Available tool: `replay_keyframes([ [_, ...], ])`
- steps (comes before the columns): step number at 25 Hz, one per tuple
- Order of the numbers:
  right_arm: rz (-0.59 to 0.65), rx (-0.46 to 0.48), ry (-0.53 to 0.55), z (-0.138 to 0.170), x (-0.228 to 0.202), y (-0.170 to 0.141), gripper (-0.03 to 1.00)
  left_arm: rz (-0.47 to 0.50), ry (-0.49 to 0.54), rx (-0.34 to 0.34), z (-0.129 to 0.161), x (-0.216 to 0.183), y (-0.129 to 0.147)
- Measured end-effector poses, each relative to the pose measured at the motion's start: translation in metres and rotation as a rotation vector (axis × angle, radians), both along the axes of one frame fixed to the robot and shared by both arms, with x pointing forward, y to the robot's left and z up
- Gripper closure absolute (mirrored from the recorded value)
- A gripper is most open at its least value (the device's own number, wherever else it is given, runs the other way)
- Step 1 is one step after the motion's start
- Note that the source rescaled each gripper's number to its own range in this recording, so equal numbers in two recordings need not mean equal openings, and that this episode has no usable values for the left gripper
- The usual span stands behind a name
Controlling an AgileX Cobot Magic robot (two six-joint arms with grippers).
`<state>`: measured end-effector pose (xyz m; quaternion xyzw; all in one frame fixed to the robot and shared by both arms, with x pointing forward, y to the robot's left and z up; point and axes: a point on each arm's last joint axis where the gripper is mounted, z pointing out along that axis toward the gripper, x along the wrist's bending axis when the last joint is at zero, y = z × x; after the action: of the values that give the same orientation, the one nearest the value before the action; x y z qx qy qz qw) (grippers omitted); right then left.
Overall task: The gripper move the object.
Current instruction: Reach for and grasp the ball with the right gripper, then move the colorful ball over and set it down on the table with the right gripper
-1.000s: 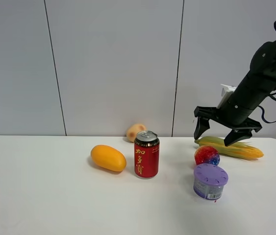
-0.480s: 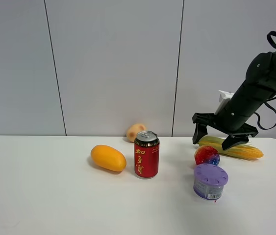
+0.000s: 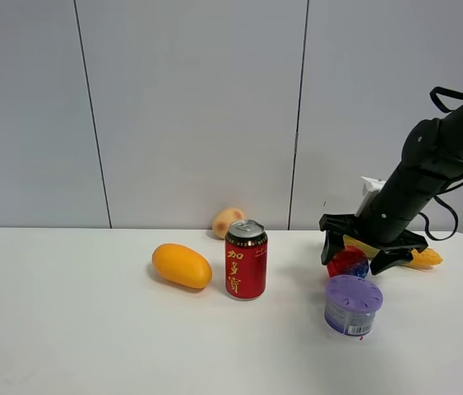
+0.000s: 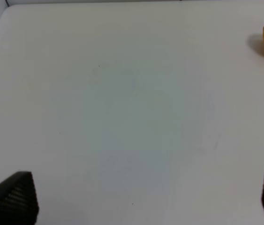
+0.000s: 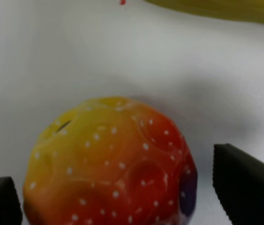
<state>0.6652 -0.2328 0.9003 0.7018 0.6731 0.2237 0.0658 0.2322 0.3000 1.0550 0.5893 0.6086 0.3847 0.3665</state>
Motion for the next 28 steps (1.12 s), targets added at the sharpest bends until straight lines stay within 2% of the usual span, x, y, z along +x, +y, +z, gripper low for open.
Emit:
replay_keyframes([
  [9, -0.022, 0.024, 0.007, -0.009, 0.002, 0.001, 0.50, 0.000, 0.000, -0.001, 0.000, 0.000, 0.000],
  [11, -0.019, 0.022, 0.009, -0.010, 0.002, 0.001, 0.61, 0.000, 0.000, -0.001, 0.000, 0.000, 0.000],
  [14, -0.023, 0.023, 0.007, -0.012, 0.002, 0.001, 0.94, 0.000, 0.000, -0.001, 0.000, 0.000, 0.000],
  [22, -0.021, 0.020, 0.010, -0.006, 0.001, 0.001, 0.94, 0.000, 0.000, -0.001, 0.000, 0.000, 0.000],
  [25, 0.005, 0.009, -0.022, 0.017, -0.002, 0.000, 0.94, 0.000, 0.000, -0.001, 0.000, 0.000, 0.000],
  [28, 0.032, 0.009, -0.078, 0.059, -0.010, 0.000, 0.94, 0.000, 0.000, -0.001, 0.000, 0.000, 0.000],
])
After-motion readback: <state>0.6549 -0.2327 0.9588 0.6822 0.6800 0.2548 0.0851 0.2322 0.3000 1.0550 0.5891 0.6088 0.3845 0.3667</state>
